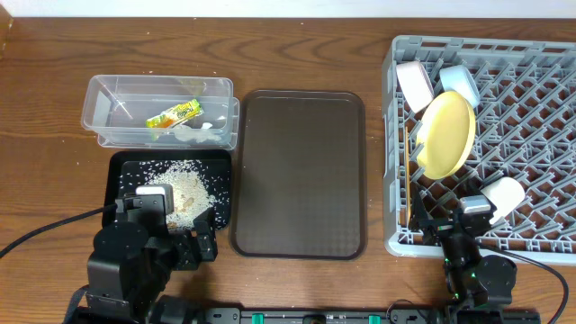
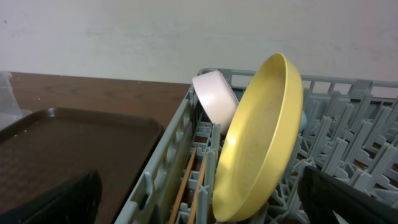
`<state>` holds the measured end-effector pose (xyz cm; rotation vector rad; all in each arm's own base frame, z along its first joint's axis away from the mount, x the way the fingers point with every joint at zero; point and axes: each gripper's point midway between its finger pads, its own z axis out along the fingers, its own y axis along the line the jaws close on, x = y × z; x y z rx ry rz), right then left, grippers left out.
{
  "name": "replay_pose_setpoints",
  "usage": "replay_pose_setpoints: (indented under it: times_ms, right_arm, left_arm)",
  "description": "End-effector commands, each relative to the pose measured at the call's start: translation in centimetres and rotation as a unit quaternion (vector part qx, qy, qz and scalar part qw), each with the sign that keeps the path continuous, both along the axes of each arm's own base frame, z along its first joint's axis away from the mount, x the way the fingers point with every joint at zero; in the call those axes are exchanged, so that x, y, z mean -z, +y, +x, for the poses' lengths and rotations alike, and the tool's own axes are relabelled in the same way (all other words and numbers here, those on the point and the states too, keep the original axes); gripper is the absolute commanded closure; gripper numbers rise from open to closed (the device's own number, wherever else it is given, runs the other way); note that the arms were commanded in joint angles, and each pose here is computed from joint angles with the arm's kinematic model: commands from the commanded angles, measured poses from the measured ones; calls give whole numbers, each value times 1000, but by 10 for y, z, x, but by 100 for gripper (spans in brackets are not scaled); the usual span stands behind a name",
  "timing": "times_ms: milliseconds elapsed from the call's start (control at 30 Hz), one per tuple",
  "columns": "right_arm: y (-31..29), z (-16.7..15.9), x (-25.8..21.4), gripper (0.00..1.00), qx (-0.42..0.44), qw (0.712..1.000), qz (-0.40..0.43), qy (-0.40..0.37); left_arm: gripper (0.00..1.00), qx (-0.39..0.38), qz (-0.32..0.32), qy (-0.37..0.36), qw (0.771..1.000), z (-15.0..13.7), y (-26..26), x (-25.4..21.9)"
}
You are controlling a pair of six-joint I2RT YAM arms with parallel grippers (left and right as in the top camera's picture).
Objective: Sort waste into correct bins and load items into the dishwasher rack
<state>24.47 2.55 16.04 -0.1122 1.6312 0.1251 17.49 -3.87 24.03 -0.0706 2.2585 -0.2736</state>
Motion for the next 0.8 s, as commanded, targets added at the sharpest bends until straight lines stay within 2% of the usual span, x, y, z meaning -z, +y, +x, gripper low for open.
replay_pose_setpoints:
  times_ms: [0,267,467,767]
  right_arm:
    - [1,0,1,1,0,1000,-6,-1]
    - [1,0,1,1,0,1000,-6,-1]
    - [1,0,1,1,0,1000,-6,-1]
    - [1,0,1,1,0,1000,-6,-1]
  left_arm:
    - [2,2,6,1,1000,0,1,2]
    - [2,1,8,3,1000,0,1,3]
    - [2,-41,17,-5,999,2,18,16]
    - [2,-59,-1,-114,992,30,21,53]
